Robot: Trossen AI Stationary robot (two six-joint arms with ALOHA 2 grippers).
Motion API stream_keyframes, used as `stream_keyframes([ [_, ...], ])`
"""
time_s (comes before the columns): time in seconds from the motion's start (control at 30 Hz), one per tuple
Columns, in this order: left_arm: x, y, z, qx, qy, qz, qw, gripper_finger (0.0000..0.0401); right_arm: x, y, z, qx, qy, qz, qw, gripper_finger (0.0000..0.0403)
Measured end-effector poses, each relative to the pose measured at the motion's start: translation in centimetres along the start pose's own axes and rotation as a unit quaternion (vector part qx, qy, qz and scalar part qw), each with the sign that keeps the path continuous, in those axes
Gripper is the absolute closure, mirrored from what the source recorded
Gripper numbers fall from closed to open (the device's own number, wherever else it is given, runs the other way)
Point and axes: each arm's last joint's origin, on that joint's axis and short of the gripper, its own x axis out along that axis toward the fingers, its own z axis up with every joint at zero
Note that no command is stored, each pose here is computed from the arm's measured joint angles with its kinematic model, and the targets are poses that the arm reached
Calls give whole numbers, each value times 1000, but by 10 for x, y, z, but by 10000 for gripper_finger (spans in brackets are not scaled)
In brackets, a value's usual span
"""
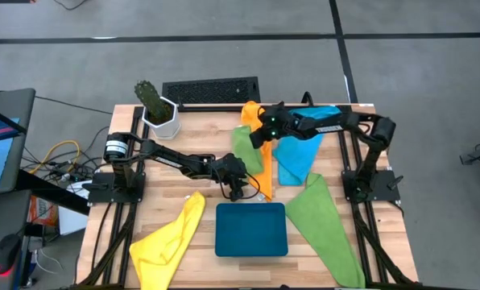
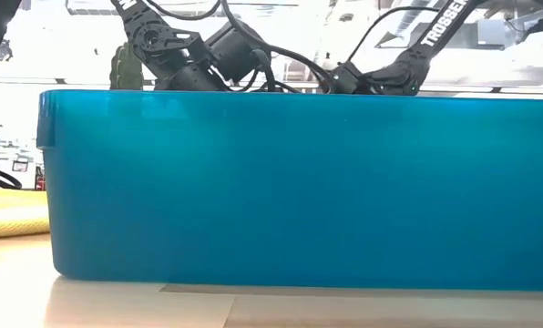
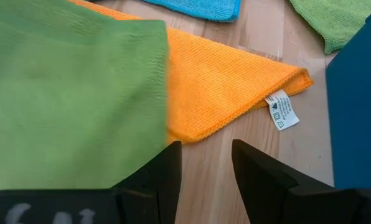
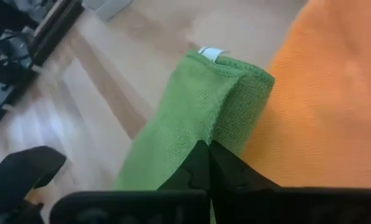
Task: Fold microfiber towels
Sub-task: Fold the top green microfiber towel
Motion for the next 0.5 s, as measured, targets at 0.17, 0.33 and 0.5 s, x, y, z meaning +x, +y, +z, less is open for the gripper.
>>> stream_keyframes([
  [0.17,0,0,0,0,-1,3,1000,269,-3,-7,4,7,-1,-6,1000,379],
  [0.33,-2,0,1,-5,0,-4,1000,269,-4,-11,2,-13,10,-17,1000,332],
  [0.5,-30,-4,21,-3,-32,-9,999,269,-13,-20,11,-33,-2,-25,999,281],
])
